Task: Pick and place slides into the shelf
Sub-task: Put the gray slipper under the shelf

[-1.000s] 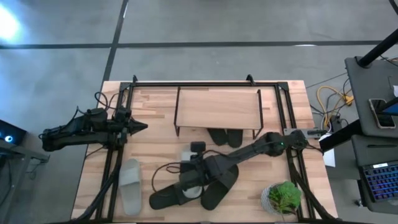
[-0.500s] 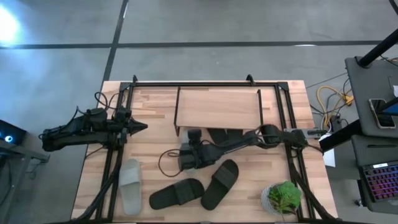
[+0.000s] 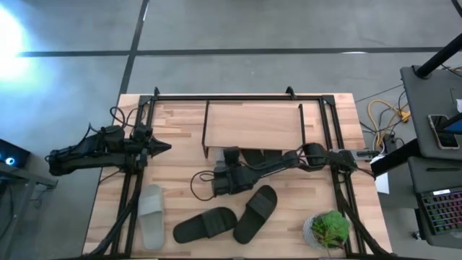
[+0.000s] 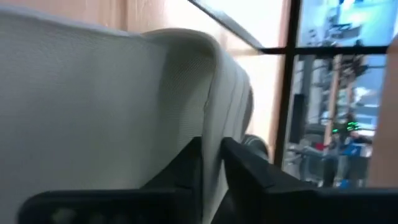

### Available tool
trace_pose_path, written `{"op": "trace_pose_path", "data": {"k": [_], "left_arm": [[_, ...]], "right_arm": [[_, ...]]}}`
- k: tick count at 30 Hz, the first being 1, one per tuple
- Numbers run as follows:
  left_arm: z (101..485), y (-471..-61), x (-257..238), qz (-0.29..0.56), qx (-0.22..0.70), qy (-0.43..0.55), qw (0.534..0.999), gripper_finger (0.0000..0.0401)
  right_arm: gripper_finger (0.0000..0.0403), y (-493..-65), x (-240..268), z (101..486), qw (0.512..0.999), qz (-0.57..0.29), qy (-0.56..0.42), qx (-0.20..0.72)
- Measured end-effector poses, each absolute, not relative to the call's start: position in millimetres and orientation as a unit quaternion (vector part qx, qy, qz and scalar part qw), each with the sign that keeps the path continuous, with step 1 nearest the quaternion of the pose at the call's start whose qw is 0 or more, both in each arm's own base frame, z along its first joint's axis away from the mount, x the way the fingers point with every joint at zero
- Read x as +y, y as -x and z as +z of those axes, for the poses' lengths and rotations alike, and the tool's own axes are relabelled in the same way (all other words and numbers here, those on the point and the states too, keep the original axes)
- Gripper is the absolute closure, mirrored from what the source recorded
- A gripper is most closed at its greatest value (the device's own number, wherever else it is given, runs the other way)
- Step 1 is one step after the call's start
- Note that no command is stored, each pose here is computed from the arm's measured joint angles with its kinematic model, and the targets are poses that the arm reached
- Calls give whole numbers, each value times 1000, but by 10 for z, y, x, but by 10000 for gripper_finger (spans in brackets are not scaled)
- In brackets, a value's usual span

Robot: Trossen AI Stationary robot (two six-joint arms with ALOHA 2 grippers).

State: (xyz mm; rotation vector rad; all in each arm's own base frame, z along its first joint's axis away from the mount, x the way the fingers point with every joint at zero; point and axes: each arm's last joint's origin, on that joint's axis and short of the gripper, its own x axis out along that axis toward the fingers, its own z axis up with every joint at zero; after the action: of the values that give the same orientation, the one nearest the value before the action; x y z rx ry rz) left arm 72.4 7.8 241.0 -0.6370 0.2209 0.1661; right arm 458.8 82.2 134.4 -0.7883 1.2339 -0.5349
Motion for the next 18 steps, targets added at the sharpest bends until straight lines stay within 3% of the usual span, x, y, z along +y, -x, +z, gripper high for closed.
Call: {"op": "trace_pose_path", "data": {"k": [8,15,18], "left_arm": [[2407,-728,78,82,110,312,940,401],[2408,-730,78,82,110,313,940,401],[2401,-734,79,83,113,313,939,401]], "right_arm": [[243,-4632,931,1588,743,-235,305,547],[216,-4538,1221,2048,779,-245,255,517],[229,-4512,1324,2222,812,-224,77,533]]}}
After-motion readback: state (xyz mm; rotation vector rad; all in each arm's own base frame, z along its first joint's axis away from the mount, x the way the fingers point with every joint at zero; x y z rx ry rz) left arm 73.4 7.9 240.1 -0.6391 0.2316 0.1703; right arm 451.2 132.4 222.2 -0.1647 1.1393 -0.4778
